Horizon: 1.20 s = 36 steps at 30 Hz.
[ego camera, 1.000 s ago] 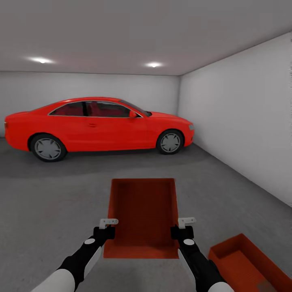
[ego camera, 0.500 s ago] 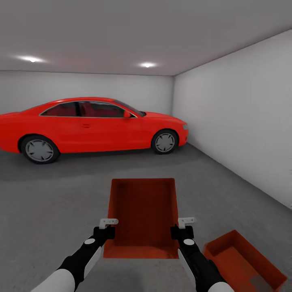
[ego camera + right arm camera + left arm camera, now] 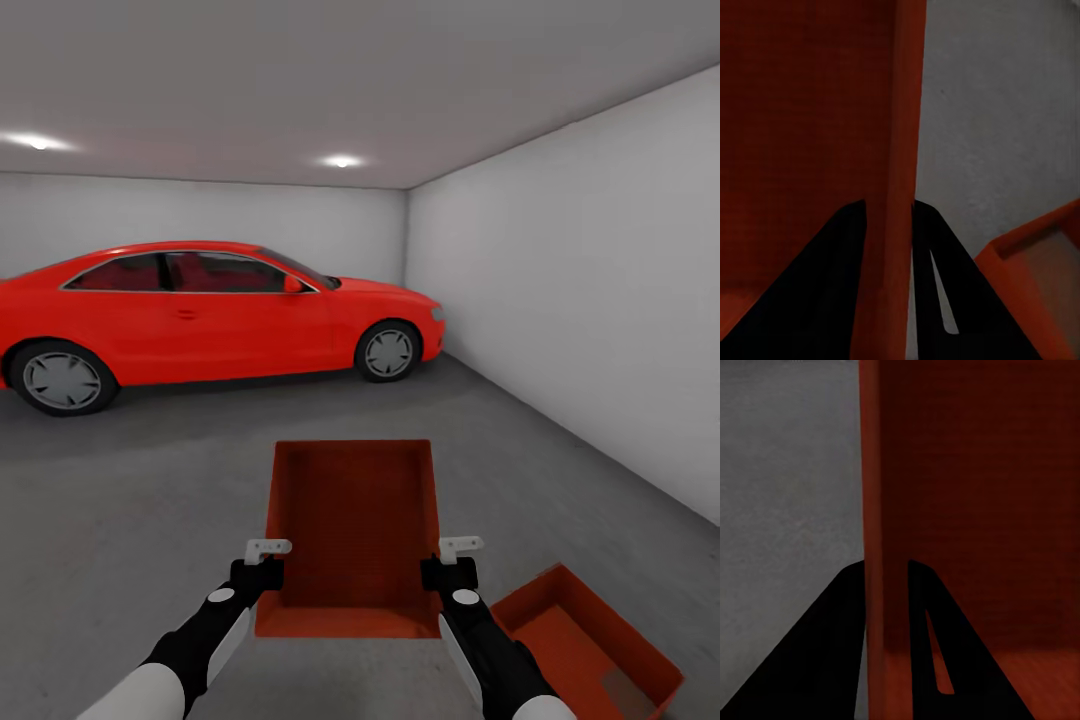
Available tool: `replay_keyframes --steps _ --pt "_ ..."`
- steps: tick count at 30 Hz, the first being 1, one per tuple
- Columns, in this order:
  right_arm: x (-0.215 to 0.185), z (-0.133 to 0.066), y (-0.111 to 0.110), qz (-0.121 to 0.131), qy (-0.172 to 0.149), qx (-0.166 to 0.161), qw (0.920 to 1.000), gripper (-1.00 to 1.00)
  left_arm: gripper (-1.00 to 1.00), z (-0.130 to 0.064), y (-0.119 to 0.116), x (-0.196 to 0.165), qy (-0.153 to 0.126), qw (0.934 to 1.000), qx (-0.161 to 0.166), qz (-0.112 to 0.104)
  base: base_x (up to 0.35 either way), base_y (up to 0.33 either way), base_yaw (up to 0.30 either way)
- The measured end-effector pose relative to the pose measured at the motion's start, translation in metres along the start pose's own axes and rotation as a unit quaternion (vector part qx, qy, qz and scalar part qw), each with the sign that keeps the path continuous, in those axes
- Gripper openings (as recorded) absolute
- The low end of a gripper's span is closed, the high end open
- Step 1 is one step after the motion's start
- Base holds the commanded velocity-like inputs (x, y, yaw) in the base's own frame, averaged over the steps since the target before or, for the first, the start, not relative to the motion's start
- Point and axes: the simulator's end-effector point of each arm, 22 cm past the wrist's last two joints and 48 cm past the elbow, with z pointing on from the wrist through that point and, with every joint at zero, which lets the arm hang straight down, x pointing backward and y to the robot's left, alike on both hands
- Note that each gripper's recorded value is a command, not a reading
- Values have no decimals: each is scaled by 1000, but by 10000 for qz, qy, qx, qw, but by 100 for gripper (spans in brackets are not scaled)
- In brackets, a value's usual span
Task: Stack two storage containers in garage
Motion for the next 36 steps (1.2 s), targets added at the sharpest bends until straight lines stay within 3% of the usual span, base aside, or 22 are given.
replay_keyframes --steps 7,19,27,36 --pt "0 0 0 1 -1 0 10000 -100 -100 0 0 0 0 10000 1 -3 290 0 -45" --pt "0 0 0 3 1 -1 10000 -100 -100 0 0 0 0 10000 1 0 59 0 -225" --pt "0 0 0 1 8 -2 10000 -100 -100 0 0 0 8 10000 1 -4 271 11 -59" --pt "0 1 -1 4 4 -7 10000 -100 -100 0 0 0 4 10000 2 -10 58 8 -177"
